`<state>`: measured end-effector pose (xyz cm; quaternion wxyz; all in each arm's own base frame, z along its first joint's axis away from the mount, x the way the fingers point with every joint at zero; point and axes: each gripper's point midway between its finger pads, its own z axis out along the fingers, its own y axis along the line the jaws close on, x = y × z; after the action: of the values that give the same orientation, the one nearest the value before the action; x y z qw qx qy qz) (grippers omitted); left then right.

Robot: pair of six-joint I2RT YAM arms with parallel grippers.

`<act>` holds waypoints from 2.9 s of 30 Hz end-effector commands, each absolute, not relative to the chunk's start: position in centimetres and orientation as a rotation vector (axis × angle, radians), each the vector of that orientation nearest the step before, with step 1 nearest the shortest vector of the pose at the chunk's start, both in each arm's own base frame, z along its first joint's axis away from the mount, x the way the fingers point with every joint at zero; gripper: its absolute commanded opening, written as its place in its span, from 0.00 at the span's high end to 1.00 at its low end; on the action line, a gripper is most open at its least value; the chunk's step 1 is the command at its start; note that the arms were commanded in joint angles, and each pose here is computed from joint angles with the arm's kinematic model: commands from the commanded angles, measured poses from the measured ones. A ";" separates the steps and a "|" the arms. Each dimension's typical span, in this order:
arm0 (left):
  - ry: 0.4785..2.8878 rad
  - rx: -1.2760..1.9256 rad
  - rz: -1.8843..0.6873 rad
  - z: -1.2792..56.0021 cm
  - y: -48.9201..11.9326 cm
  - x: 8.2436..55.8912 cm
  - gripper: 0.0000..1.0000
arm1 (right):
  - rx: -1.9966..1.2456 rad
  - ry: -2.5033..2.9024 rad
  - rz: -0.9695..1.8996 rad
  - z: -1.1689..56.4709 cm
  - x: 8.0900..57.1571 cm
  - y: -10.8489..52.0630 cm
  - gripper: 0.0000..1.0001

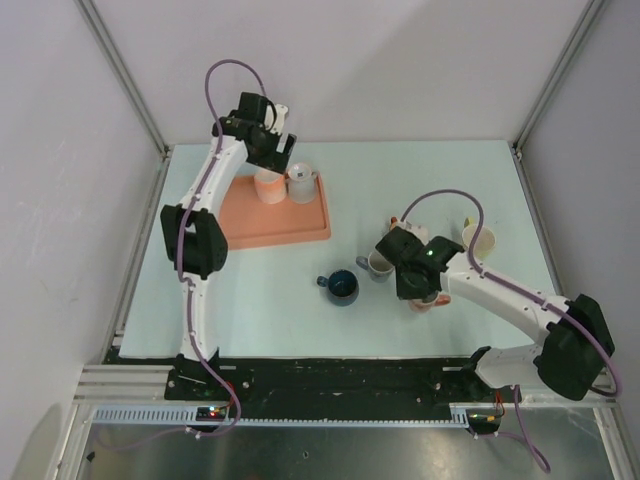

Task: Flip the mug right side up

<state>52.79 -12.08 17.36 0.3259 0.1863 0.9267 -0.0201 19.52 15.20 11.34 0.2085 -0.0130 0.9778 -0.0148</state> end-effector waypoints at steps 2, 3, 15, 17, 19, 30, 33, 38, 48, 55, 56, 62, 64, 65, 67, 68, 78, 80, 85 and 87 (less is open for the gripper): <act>2.337 0.465 0.044 19.0 -11.3 55.7 0.00 | 0.065 2.651 -0.033 8.8 21.1 16.1 1.00; 2.350 0.463 0.055 18.3 -11.1 55.8 0.00 | 0.065 2.657 -0.040 8.2 21.0 16.1 1.00; 2.401 0.661 -0.077 13.0 -12.4 55.6 0.00 | 0.108 2.710 -0.004 4.0 20.4 16.2 1.00; 2.407 0.697 -0.098 12.4 -12.4 55.3 0.01 | 0.100 2.712 -0.001 4.0 20.4 16.3 0.97; 2.417 0.721 -0.105 11.7 -12.3 55.0 0.03 | 0.091 2.704 0.012 4.4 20.3 16.5 0.83; 2.466 0.741 -0.067 9.3 -11.0 54.8 0.37 | 0.049 2.626 0.021 8.5 20.6 16.5 0.32; 2.464 0.770 -0.054 9.6 -10.8 54.3 0.51 | 0.040 2.600 0.040 10.1 20.8 16.6 0.29; 2.477 0.846 -0.038 10.2 -9.1 51.6 0.63 | 0.027 2.542 0.087 12.8 21.3 16.7 0.27; 2.529 1.067 -0.046 9.3 -3.9 42.6 0.47 | 0.003 2.460 0.199 15.2 22.5 17.3 0.25; 2.426 1.184 -0.039 11.2 -4.3 41.9 0.10 | -0.011 2.459 0.242 15.5 23.0 17.5 0.23; 2.390 1.216 -0.039 11.8 -4.7 42.1 0.05 | -0.009 2.459 0.242 15.5 23.0 17.4 0.22; 2.183 1.394 -0.060 14.6 -8.2 43.5 0.00 | 0.001 2.464 0.242 15.5 23.1 16.9 0.10; 2.147 1.449 -0.053 14.5 -9.1 43.8 0.00 | 0.004 2.464 0.247 15.6 23.0 16.9 0.06; 2.136 1.475 -0.050 14.3 -9.6 44.0 0.00 | 0.004 2.463 0.249 15.7 23.1 16.9 0.04; 2.125 1.505 -0.042 13.9 -10.2 44.4 0.00 | 0.003 2.462 0.251 15.7 23.1 16.8 0.02; 2.121 1.510 -0.047 13.8 -10.6 44.5 0.00 | 0.002 2.465 0.254 15.7 23.1 16.9 0.01; 2.081 1.776 -0.035 10.8 -11.7 43.1 0.07 | 0.007 2.453 0.290 16.3 23.2 16.8 0.01; 2.111 1.872 -0.032 9.5 -10.9 42.2 0.13 | 0.011 2.453 0.287 16.3 23.1 16.7 0.01; 2.177 1.919 0.049 7.9 -9.6 43.0 0.40 | 0.012 2.452 0.297 16.4 23.1 16.7 0.01; 2.184 1.869 0.050 8.4 -10.0 44.1 0.46 | 0.007 2.450 0.306 16.4 23.2 16.9 0.01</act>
<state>42.42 -10.35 7.05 0.1312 0.6447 0.7531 -0.0074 22.30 16.10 14.19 0.3018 0.0031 0.9491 0.0897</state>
